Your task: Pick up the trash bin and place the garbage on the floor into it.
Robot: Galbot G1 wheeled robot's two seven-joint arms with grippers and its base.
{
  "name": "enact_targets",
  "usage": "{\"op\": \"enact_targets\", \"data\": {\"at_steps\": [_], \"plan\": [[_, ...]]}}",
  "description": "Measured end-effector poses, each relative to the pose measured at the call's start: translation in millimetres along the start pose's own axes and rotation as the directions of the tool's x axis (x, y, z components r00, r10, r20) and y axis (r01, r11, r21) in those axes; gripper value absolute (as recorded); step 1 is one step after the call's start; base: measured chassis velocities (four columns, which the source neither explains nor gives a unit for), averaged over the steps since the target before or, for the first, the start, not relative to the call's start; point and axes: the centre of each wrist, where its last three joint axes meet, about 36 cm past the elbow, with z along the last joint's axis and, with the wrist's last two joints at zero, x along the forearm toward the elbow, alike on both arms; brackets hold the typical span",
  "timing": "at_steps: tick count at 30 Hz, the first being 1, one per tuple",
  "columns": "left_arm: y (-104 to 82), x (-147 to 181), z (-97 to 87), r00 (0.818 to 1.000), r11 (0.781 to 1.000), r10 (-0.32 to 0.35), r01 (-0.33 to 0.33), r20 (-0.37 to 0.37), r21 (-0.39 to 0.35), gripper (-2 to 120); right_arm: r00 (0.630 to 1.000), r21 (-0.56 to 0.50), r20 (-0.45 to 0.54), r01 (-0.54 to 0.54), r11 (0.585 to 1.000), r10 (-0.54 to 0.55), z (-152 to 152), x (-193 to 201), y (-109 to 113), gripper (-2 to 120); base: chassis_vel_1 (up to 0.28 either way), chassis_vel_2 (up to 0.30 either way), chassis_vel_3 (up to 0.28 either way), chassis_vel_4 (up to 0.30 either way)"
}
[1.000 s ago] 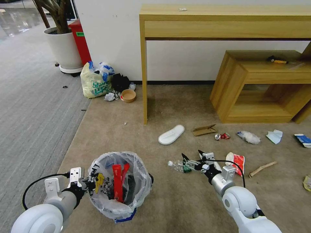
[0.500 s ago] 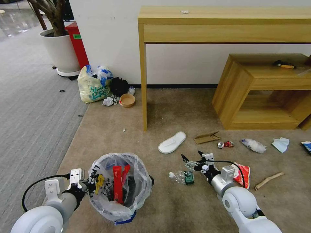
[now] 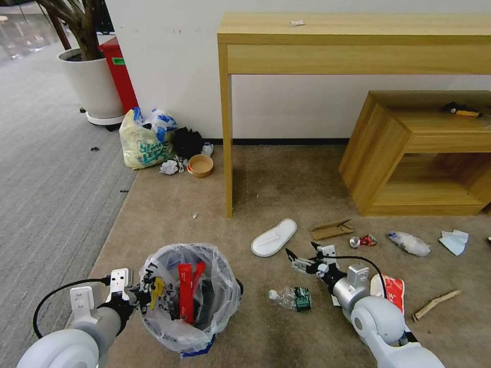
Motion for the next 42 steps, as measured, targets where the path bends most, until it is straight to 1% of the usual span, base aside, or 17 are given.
{"op": "enact_targets", "data": {"at_steps": [1,2,5,6,9,10,14,15,17,18,19,22,26,32,38,41,42], "plan": [[-0.1,0,0.4,1.0,1.0,0.0,0.0,-0.001,0.0,0,0.999,0.021,-0.035,0.01,1.0,-0.009,4,1,-8,100,0.0,0.0,0.0,0.0],[-0.1,0,0.4,1.0,1.0,0.0,0.0,-0.001,0.0,0,0.999,0.021,-0.035,0.01,1.0,-0.009,4,1,-8,100,0.0,0.0,0.0,0.0],[0.3,1,0.9,1.0,1.0,-0.003,0.003,-0.003,-0.002,0,0.988,0.112,-0.149,0.058,0.992,-0.041,14,2,-36,100,0.0,0.0,0.0,0.0],[0.3,1,0.9,1.0,1.0,-0.003,0.003,-0.003,-0.002,0,0.988,0.112,-0.149,0.058,0.992,-0.041,14,2,-36,100,0.0,0.0,0.0,0.0],[0.1,2,1.4,1.0,1.0,-0.004,0.004,-0.004,-0.003,0,0.96,0.205,-0.273,0.126,0.971,-0.066,28,-1,-59,100,0.0,0.0,0.0,0.0],[0.1,2,1.4,1.0,1.0,-0.004,0.004,-0.004,-0.003,0,0.96,0.205,-0.273,0.126,0.971,-0.066,28,-1,-59,100,0.0,0.0,0.0,0.0],[-1.5,1,2.7,1.0,1.0,-0.004,0.004,-0.006,-0.003,0,0.921,0.264,-0.386,0.166,0.95,-0.054,49,-4,-72,100,0.0,0.0,0.0,0.0],[-1.5,1,2.7,1.0,1.0,-0.004,0.004,-0.006,-0.003,0,0.921,0.264,-0.386,0.166,0.95,-0.054,49,-4,-72,100,0.0,0.0,0.0,0.0],[-2.3,2,2.3,1.0,1.0,-0.003,0.003,-0.004,-0.004,0,0.909,0.25,-0.413,0.163,0.954,-0.047,52,-3,-72,100,0.0,0.0,0.0,0.0],[-2.5,3,2.4,1.0,1.0,-0.004,0.004,-0.003,-0.004,0,0.899,0.217,-0.436,0.142,0.966,-0.034,55,-2,-70,100,0.0,0.0,0.0,0.0],[-2.5,3,2.4,1.0,1.0,-0.004,0.004,-0.003,-0.004,0,0.899,0.217,-0.436,0.142,0.966,-0.034,55,-2,-70,100,0.0,0.0,0.0,0.0],[-2.9,3,2.8,1.0,1.0,-0.005,0.005,-0.003,-0.004,0,0.883,0.151,-0.469,0.102,0.983,-0.019,60,-2,-67,100,0.0,0.0,0.0,0.0],[-4.0,3,4.1,1.0,1.0,-0.006,0.006,-0.005,-0.005,0,0.874,0.121,-0.485,0.083,0.989,-0.014,64,-8,-67,100,0.0,0.0,0.0,0.0],[-4.9,4,8.1,1.0,1.0,-0.011,0.011,-0.017,-0.011,0,0.87,0.047,-0.493,0.008,0.999,0.017,71,-26,-60,100,0.0,0.0,0.0,0.0],[-6.7,3,9.8,1.0,1.0,-0.006,0.005,-0.024,-0.016,0,0.871,-0.019,-0.492,-0.005,1.0,-0.005,72,-47,-47,100,0.0,0.0,0.0,0.0],[-7.3,3,11.4,1.0,1.0,-0.006,0.006,-0.028,-0.015,0,0.87,-0.043,-0.493,-0.001,0.999,-0.02,73,-59,-40,98,0.0,0.0,0.0,0.0],[-7.3,3,12.2,1.0,1.0,-0.007,0.007,-0.03,-0.015,0,0.867,-0.056,-0.498,0.0,0.998,-0.028,72,-63,-37,95,0.0,0.0,0.0,0.0]]}}
